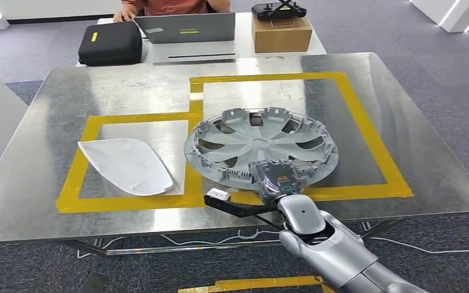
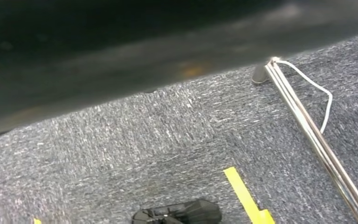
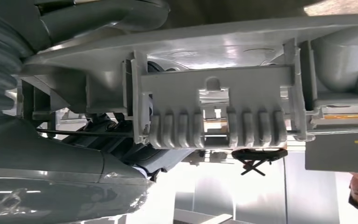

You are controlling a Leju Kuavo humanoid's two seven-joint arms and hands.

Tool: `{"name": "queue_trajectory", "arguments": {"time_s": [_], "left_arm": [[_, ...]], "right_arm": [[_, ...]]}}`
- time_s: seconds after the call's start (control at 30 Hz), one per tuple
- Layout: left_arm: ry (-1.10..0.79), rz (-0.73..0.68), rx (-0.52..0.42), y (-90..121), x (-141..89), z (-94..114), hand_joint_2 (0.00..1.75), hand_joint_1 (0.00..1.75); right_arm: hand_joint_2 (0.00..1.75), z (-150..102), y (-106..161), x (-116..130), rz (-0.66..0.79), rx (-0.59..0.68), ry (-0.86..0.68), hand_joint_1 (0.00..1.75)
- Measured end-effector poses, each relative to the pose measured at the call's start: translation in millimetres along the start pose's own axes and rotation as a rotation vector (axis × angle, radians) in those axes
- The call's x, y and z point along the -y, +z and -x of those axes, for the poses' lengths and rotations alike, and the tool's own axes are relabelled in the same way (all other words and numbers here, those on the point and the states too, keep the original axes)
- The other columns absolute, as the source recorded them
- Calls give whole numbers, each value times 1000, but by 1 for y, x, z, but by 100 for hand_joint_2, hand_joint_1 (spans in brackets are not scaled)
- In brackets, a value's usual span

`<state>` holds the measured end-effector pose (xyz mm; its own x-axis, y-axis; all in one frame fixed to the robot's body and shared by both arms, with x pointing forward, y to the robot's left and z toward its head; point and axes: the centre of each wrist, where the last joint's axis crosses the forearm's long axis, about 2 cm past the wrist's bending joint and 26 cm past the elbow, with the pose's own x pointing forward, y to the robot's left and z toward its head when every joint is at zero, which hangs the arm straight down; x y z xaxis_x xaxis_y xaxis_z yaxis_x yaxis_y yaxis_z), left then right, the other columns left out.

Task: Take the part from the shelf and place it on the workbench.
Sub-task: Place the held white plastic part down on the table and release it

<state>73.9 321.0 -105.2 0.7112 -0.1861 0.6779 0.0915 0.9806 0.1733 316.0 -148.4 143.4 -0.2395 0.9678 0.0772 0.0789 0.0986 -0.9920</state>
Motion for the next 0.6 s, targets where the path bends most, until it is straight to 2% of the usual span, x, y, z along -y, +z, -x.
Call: {"name": "queue_trajectory", "arguments": {"time_s": [0.17,0.3,0.33,0.47,0.6], "left_arm": [[27,2,-5,0,-1,1,0,0],[33,4,-9,0,-2,1,175,0],[32,6,-9,0,-2,1,175,0],[34,18,-1,0,-2,1,0,0],[31,19,0,0,-3,1,0,0]], "right_arm": [[175,-2,-1,1,3,0,18,175],[0,-2,0,0,2,1,17,0],[0,-2,0,0,2,1,12,0],[0,-2,1,-1,3,4,-25,0],[0,-2,3,-2,8,9,-57,0]]}}
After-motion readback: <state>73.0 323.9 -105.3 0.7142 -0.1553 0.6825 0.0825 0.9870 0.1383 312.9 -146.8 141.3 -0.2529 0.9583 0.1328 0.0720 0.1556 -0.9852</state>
